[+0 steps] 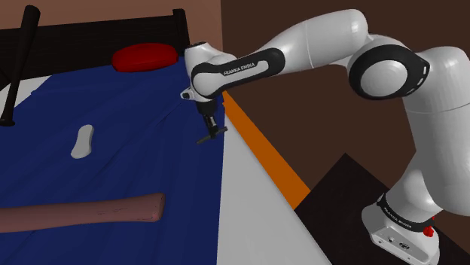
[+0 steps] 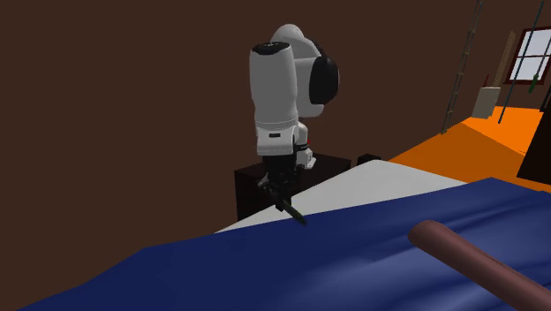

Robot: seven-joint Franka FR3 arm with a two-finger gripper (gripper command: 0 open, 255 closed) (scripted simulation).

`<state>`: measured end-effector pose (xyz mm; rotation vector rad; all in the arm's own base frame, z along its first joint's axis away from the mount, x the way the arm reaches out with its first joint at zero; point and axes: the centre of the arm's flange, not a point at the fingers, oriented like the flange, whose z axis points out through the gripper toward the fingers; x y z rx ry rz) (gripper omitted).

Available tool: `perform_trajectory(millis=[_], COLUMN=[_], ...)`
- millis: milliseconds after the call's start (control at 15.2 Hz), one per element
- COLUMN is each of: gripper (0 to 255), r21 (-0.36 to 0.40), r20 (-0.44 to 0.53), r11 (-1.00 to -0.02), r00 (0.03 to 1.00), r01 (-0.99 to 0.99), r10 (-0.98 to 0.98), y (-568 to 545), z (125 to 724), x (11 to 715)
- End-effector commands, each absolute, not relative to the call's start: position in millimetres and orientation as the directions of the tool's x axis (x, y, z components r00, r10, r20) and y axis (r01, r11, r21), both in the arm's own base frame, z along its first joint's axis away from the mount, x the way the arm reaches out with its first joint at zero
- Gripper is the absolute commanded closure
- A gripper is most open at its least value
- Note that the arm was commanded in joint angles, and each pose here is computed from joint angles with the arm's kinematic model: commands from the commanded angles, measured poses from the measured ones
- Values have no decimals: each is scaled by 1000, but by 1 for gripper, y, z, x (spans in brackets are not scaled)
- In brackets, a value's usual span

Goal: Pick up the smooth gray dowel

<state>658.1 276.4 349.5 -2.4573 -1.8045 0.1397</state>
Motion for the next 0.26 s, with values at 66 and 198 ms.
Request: perform_trajectory(millis=[66,198], gripper=[255,255], r21=[-126,-126], r20=[-21,-21], r11=[-298,-298], r00=[298,298], r01=[946,946], r10=[954,954], y=[276,276], z=[365,366], x=[658,658])
